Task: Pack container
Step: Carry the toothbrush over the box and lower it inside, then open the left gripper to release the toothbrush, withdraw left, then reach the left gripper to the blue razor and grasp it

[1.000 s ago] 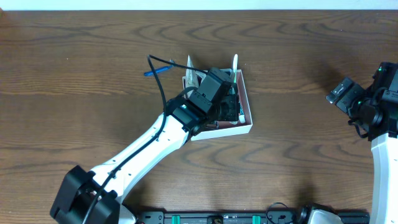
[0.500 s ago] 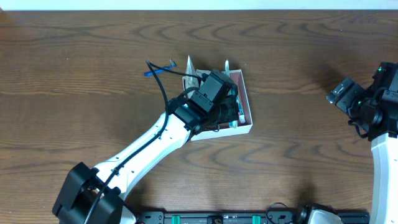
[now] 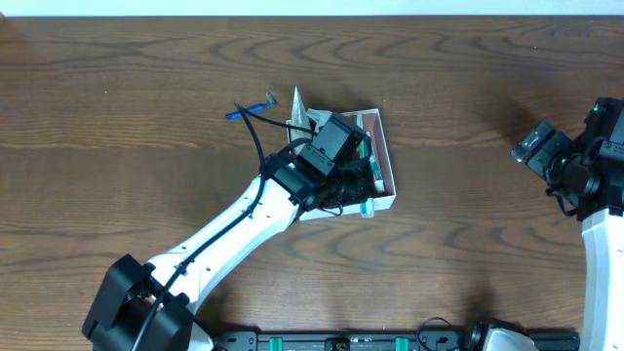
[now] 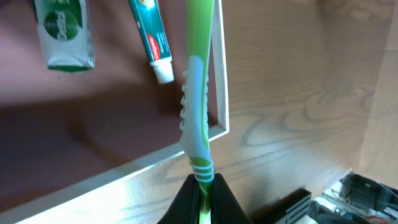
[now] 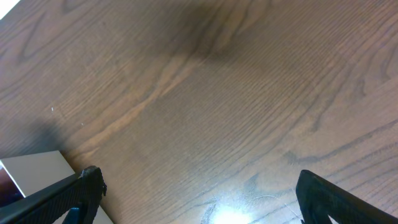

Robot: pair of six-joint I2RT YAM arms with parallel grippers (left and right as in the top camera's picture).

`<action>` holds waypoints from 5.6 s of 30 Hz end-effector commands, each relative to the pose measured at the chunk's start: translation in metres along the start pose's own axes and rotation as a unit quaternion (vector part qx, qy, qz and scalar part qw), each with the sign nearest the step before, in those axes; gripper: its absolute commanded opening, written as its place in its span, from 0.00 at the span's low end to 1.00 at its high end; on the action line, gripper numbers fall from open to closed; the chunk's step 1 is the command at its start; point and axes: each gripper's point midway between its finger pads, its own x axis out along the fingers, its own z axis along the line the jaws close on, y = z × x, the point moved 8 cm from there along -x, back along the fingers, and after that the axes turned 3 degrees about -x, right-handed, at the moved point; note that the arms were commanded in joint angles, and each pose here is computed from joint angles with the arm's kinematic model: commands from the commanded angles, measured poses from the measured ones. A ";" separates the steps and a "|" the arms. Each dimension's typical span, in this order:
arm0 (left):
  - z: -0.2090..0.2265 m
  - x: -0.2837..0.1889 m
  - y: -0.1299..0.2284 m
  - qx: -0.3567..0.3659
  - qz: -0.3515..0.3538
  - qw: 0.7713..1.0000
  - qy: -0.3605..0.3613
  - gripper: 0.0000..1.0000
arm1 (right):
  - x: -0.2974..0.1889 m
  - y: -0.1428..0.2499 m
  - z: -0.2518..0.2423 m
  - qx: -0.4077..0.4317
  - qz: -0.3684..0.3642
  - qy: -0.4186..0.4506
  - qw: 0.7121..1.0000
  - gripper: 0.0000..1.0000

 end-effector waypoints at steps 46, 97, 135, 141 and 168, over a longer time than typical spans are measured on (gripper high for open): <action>-0.022 0.004 -0.030 0.152 -0.136 0.951 -0.232 0.06 | -0.005 -0.004 -0.001 -0.001 -0.011 0.004 1.000 0.99; -0.046 0.004 -0.025 0.198 -0.082 0.957 -0.197 0.24 | -0.005 -0.004 -0.001 -0.001 -0.011 0.004 1.000 0.99; 0.055 -0.213 -0.140 0.049 -0.350 0.861 -0.367 0.93 | -0.005 -0.004 -0.001 -0.001 -0.011 0.004 1.000 0.99; 0.069 -0.160 -0.180 0.146 -0.281 0.874 -0.369 0.96 | -0.005 -0.004 -0.001 -0.001 -0.011 0.004 1.000 0.99; 0.201 -0.031 -0.242 0.216 -0.080 0.943 -0.242 0.95 | -0.005 -0.004 -0.001 -0.001 -0.011 0.004 1.000 0.99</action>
